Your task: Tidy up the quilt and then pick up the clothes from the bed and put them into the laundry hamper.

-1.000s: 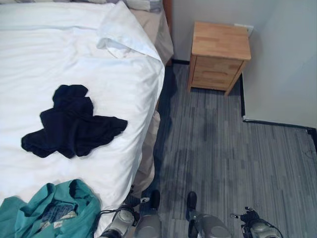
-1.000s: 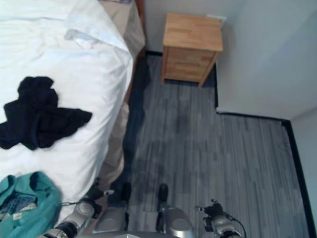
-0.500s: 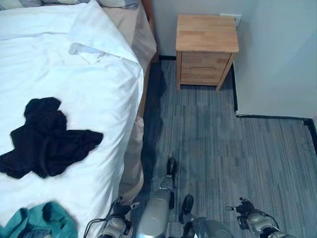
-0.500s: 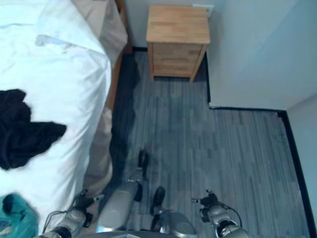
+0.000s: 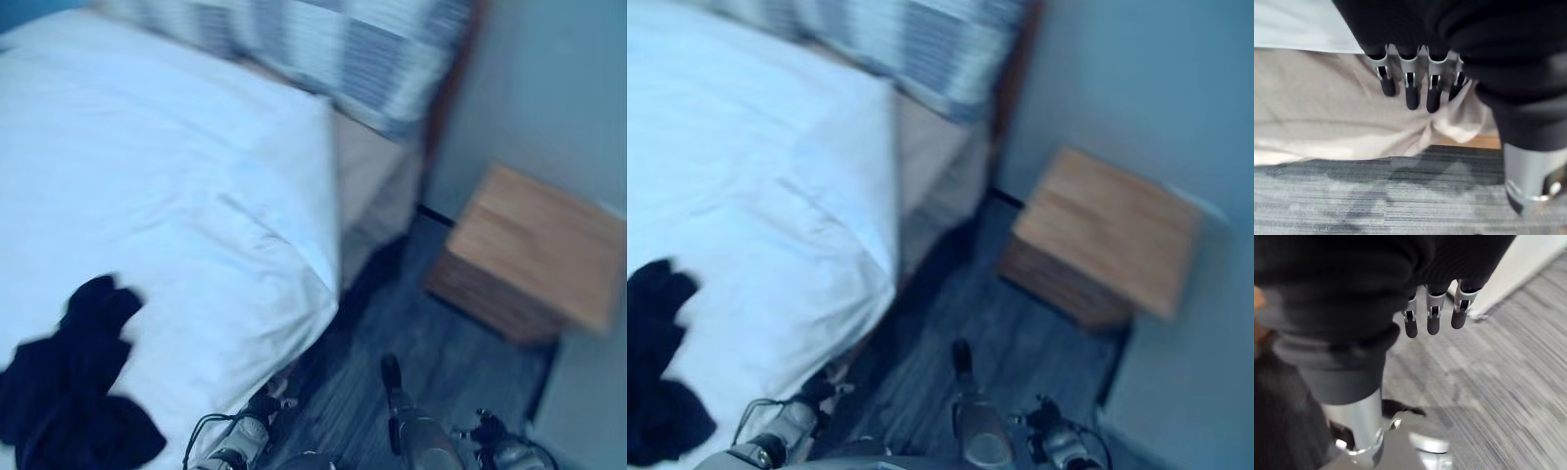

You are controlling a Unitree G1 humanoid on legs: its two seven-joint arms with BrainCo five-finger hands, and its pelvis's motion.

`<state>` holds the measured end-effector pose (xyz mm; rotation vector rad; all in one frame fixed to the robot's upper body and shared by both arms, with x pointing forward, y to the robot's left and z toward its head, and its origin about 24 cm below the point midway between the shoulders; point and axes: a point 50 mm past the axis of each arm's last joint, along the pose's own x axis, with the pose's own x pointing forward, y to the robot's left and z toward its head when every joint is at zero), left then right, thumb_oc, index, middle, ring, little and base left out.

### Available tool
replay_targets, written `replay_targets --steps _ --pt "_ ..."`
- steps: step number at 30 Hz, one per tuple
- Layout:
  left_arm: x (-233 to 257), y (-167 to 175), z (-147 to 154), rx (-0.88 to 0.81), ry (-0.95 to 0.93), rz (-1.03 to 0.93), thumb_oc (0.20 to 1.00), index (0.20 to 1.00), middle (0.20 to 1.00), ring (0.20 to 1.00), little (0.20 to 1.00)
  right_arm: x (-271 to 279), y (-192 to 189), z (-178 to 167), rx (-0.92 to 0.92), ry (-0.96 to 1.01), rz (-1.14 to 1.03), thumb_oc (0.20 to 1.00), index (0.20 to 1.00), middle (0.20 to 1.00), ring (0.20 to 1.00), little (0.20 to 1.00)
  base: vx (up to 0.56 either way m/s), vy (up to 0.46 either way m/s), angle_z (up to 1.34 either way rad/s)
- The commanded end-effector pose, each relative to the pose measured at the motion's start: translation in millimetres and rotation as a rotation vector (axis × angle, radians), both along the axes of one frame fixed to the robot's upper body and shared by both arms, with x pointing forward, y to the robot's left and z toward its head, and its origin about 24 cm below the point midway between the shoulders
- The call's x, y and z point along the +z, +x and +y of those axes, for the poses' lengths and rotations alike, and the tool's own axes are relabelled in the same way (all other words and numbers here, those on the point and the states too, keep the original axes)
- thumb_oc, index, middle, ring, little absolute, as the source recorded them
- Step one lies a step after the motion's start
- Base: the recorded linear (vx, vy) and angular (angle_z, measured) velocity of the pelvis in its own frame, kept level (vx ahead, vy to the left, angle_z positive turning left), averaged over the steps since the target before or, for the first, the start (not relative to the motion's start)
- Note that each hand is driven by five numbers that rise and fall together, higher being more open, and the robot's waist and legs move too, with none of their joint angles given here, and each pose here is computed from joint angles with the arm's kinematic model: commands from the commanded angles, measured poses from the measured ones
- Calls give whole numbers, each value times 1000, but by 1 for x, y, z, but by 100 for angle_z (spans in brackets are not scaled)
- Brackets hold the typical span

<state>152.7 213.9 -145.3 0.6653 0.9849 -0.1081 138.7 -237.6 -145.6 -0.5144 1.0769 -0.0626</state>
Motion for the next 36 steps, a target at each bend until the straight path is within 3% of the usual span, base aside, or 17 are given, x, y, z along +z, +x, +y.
replay_targets --steps 1,16,19,24,26,27,30,36 --pt "11 -7 50 101 115 -15 1000 1000 1000 1000 1000 6 12 -4 33 -27 -23 1000 1000 1000 1000 1000 192 -426 109" --pt "1 -29 44 126 94 64 1000 1000 1000 1000 1000 23 18 -44 -184 -94 -131 1000 1000 1000 1000 1000 -69 -126 98" --pt "9 -35 69 119 142 49 1000 1000 1000 1000 1000 89 52 -111 -204 -303 -409 1000 1000 1000 1000 1000 -209 40 109" --pt "15 -55 97 183 207 83 1000 1000 1000 1000 1000 190 100 -145 -129 -475 -789 1000 1000 1000 1000 1000 -75 -137 70" --pt "16 -64 105 249 208 82 1000 1000 1000 1000 1000 235 128 -134 -5 -521 -946 1000 1000 1000 1000 1000 -46 -253 40" --pt "14 -71 103 275 195 90 1000 1000 1000 1000 1000 273 152 -108 149 -529 -1085 1000 1000 1000 1000 1000 -31 -198 -3" --pt "11 -68 97 245 183 88 1000 1000 1000 1000 1000 315 176 -75 321 -528 -1226 1000 1000 1000 1000 1000 -43 -140 -13" --pt "15 -33 79 140 156 -5 1000 1000 1000 1000 1000 395 212 -8 582 -564 -1441 1000 1000 1000 1000 1000 -62 -103 18"
